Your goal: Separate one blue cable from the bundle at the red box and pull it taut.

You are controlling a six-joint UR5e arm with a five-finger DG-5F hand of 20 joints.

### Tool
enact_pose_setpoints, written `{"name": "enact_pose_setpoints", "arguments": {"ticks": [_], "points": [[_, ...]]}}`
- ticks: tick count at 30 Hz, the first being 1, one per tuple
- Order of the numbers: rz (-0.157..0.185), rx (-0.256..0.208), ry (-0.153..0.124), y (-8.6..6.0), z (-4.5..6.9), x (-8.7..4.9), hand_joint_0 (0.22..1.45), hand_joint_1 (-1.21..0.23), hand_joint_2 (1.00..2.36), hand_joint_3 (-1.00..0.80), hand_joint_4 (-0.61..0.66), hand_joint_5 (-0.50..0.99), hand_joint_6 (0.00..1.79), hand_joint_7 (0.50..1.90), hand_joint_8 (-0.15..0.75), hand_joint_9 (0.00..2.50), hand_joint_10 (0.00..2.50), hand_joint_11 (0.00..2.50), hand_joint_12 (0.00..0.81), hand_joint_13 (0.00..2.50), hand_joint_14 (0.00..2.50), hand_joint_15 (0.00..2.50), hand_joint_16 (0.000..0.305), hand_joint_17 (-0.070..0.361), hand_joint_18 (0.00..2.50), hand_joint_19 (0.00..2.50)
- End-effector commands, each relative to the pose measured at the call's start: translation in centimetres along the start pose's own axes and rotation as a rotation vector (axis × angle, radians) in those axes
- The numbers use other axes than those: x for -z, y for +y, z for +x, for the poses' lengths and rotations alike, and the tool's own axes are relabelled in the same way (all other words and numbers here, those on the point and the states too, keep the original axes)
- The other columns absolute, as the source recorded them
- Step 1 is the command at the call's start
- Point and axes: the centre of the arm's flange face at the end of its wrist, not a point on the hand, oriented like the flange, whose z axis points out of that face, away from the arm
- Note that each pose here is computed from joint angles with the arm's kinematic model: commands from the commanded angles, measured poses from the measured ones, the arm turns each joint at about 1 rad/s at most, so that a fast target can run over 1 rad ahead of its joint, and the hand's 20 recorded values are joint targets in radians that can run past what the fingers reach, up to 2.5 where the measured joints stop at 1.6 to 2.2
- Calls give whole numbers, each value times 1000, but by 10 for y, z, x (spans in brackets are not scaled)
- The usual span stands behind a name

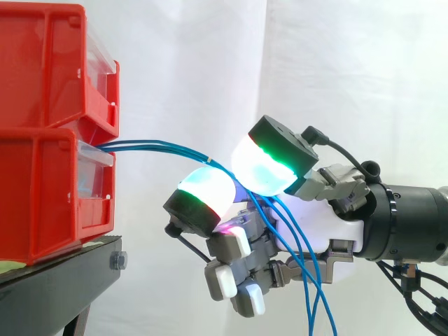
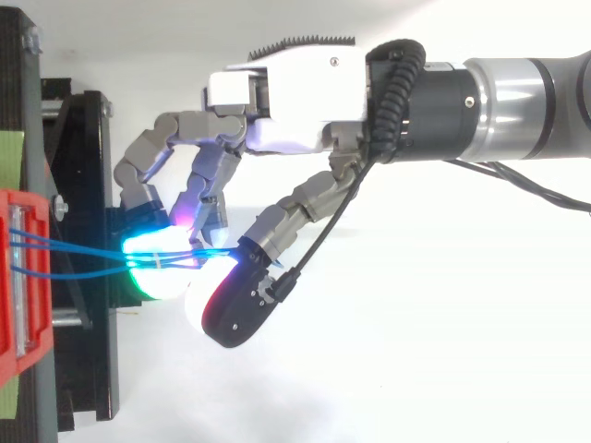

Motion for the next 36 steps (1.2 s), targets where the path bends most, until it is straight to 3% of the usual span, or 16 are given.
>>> {"name": "enact_pose_setpoints", "arguments": {"ticks": [1,5,11,15,17,24,26,29,31,36], "points": [[-1,0,0,1,0,0,531,-785,1000,-500,67,-156,893,1037,311,1064,23,900,374,1000,25,663,52,116,957,852],[0,0,0,0,0,0,517,-643,1000,-500,76,-155,883,1037,316,1075,23,900,374,1002,25,655,53,118,969,853],[0,0,0,0,0,0,581,-553,1000,-500,53,-153,871,1065,309,1077,24,891,350,983,26,659,49,110,941,877],[-1,0,0,1,0,0,655,-719,1000,-492,-20,-141,868,1067,305,1089,24,913,355,988,26,677,48,108,934,891],[0,0,0,0,0,0,689,-838,1011,-388,-61,-144,869,1120,307,1087,25,927,360,996,26,681,48,108,945,881],[2,0,0,0,0,0,785,-929,1000,-500,-137,-153,887,1160,294,1081,25,915,357,1015,26,682,48,107,954,862],[6,0,3,-1,0,1,778,-941,1000,-500,-146,-154,888,1190,291,1082,26,924,358,1015,27,689,48,108,960,847],[12,-1,3,-1,0,1,737,-951,1000,-500,-105,-153,902,1106,290,1082,25,922,356,1012,28,693,48,108,957,847],[14,-1,4,-1,0,1,671,-971,1000,-500,-7,-142,897,1122,292,1081,26,925,359,1008,27,699,47,107,946,867],[15,-1,5,-2,0,2,469,-891,1000,-500,25,-139,886,1079,331,1096,23,915,402,1033,24,706,56,126,1008,889]]}}
